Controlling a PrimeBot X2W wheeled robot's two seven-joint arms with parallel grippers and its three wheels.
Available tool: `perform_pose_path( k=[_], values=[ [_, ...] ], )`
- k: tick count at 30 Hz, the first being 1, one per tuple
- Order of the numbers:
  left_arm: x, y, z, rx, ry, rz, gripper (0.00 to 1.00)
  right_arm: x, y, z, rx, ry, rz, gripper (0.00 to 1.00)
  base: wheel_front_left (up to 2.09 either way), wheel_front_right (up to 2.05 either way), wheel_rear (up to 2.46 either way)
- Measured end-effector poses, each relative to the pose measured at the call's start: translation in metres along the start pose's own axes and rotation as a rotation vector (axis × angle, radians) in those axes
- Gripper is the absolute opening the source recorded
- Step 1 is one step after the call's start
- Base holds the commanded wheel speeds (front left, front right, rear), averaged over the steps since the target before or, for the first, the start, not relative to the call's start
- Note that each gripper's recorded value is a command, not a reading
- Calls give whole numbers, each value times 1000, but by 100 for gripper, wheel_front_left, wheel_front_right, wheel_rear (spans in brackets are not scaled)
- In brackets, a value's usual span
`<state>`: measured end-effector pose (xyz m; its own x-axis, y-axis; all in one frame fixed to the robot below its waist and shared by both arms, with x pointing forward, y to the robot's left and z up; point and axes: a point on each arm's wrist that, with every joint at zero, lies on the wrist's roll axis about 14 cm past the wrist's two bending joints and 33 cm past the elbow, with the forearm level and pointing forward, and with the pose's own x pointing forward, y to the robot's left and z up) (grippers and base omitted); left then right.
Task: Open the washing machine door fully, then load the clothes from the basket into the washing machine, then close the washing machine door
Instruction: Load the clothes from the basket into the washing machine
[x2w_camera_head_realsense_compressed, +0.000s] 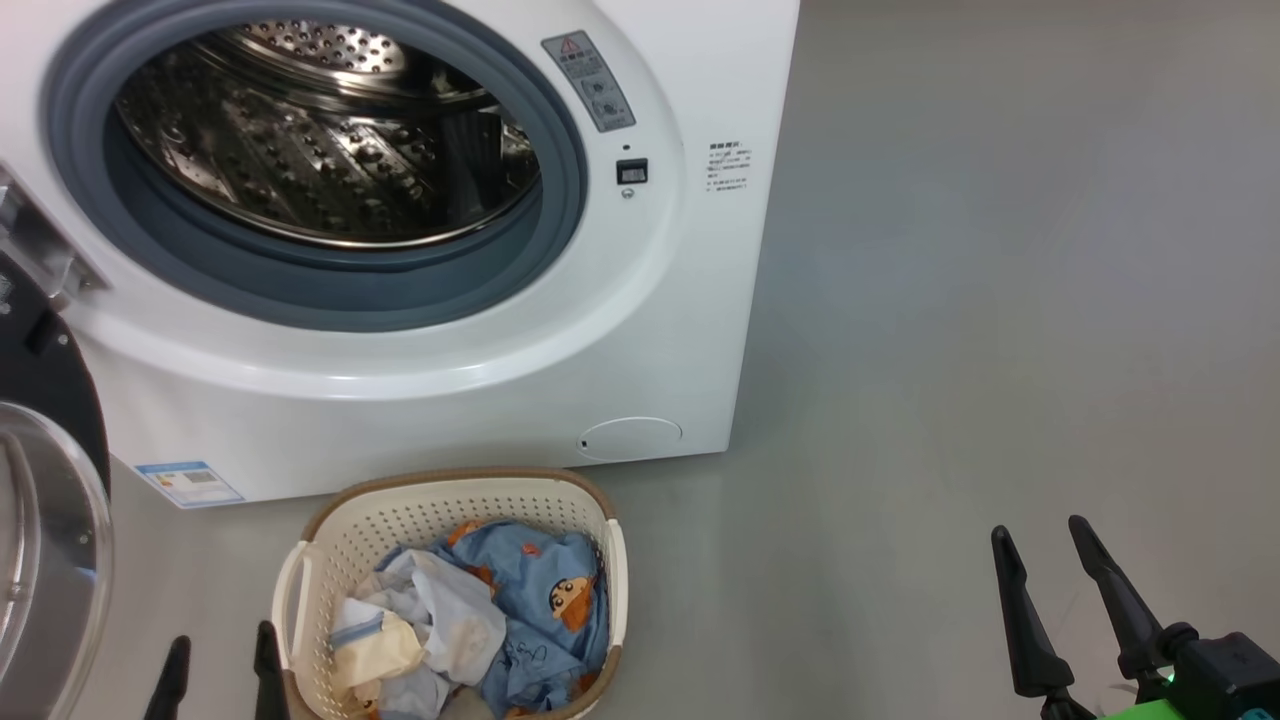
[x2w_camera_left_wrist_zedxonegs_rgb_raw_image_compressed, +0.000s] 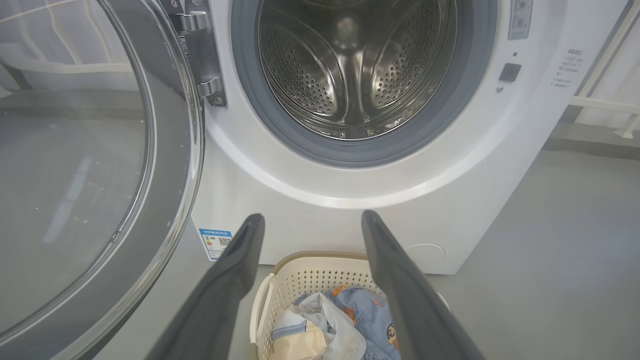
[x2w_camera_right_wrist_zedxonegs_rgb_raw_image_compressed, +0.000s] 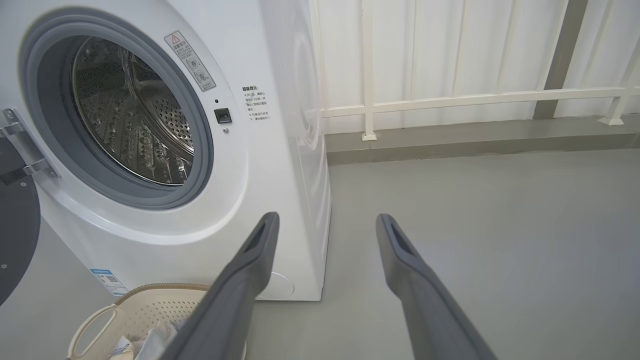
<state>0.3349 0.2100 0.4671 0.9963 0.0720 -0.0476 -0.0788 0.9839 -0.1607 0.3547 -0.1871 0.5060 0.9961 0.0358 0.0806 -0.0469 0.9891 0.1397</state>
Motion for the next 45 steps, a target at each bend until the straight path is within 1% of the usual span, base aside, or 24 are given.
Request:
perform_pose_path(
  k=[6, 14, 23, 31, 40, 45],
  values=[
    [8, -8, -26, 2, 80, -23, 100, 4, -1, -6, 7, 14, -9, 100, 0, 0, 0],
    [38, -23, -50, -7, 182, -73, 100, 14, -1, -12, 13, 27, -13, 100, 0, 0, 0],
    [60, -36, -87, -8, 349, -113, 100, 22, -9, -21, 14, 49, -40, 100, 0, 0, 0],
    [76, -40, -137, -39, 564, -109, 100, 35, -12, -33, 44, 70, -51, 100, 0, 0, 0],
    [96, -37, -187, -43, 752, -91, 100, 54, -11, -52, 58, 105, -41, 100, 0, 0, 0],
    [100, -32, -208, -50, 815, -72, 100, 62, -11, -60, 55, 116, -38, 100, 0, 0, 0]
  ],
)
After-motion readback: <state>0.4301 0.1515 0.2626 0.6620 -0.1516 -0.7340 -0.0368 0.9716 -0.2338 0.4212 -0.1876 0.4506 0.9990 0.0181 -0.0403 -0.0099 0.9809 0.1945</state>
